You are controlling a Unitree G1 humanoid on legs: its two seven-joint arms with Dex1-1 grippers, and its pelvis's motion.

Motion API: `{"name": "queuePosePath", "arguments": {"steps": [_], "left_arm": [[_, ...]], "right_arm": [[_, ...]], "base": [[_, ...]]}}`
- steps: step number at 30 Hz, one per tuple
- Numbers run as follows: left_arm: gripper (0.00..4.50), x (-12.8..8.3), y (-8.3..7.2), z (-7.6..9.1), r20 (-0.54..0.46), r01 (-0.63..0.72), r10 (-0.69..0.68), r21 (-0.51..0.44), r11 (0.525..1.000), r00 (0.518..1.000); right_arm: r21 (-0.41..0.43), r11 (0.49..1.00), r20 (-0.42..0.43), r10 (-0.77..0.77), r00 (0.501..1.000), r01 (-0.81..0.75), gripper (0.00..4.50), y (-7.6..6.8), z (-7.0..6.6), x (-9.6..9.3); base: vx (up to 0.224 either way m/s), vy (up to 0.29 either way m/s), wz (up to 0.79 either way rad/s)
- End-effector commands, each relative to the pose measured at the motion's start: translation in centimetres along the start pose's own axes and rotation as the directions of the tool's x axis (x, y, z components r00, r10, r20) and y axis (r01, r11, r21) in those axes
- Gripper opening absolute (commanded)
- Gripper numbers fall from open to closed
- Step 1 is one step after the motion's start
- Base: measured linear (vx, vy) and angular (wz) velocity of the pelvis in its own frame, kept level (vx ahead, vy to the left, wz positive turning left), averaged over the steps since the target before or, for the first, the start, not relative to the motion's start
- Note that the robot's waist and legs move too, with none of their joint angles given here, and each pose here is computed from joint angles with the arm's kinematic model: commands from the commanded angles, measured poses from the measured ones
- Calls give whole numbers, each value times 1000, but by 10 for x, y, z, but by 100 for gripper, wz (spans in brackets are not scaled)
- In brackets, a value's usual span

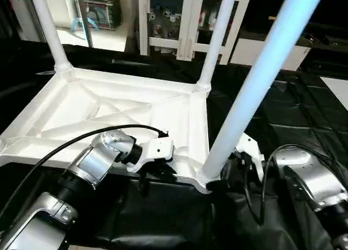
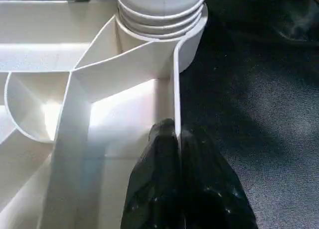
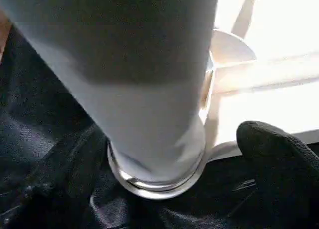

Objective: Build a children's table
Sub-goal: Rotate leg to tighten

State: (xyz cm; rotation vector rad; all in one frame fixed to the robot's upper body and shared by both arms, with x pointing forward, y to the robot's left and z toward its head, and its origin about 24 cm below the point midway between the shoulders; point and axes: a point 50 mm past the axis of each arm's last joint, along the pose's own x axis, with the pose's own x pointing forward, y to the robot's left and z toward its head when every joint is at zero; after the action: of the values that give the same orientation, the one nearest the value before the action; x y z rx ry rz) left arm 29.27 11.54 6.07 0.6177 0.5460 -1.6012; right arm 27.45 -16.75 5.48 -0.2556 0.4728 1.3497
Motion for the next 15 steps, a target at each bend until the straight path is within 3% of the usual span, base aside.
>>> {"name": "queuePosePath", "arguments": {"steps": [1, 3, 6, 8, 15], "left_arm": [[0, 15, -11, -7, -45, 89, -90, -18, 996, 995], [0, 15, -11, -8, -52, 88, -89, -22, 996, 995], [0, 14, -11, -10, -57, 86, -87, -27, 996, 995], [0, 14, -11, -10, -59, 84, -85, -30, 996, 995], [0, 15, -10, -11, -63, 80, -82, -37, 996, 995]], "right_arm": [[-34, 999, -2, 22, 1000, -22, 446, -1, 7, 2], [-34, 999, 6, 33, 999, -33, 410, -1, 8, 2], [-27, 998, 13, 54, 998, -53, 404, 0, 8, 2], [-21, 997, 16, 73, 997, -73, 372, 1, 8, 2], [-3, 992, 3, 124, 992, -124, 324, 4, 5, 2]], "base": [[0, 0, 0], [0, 0, 0], [0, 0, 0], [0, 0, 0], [0, 0, 0]]}}
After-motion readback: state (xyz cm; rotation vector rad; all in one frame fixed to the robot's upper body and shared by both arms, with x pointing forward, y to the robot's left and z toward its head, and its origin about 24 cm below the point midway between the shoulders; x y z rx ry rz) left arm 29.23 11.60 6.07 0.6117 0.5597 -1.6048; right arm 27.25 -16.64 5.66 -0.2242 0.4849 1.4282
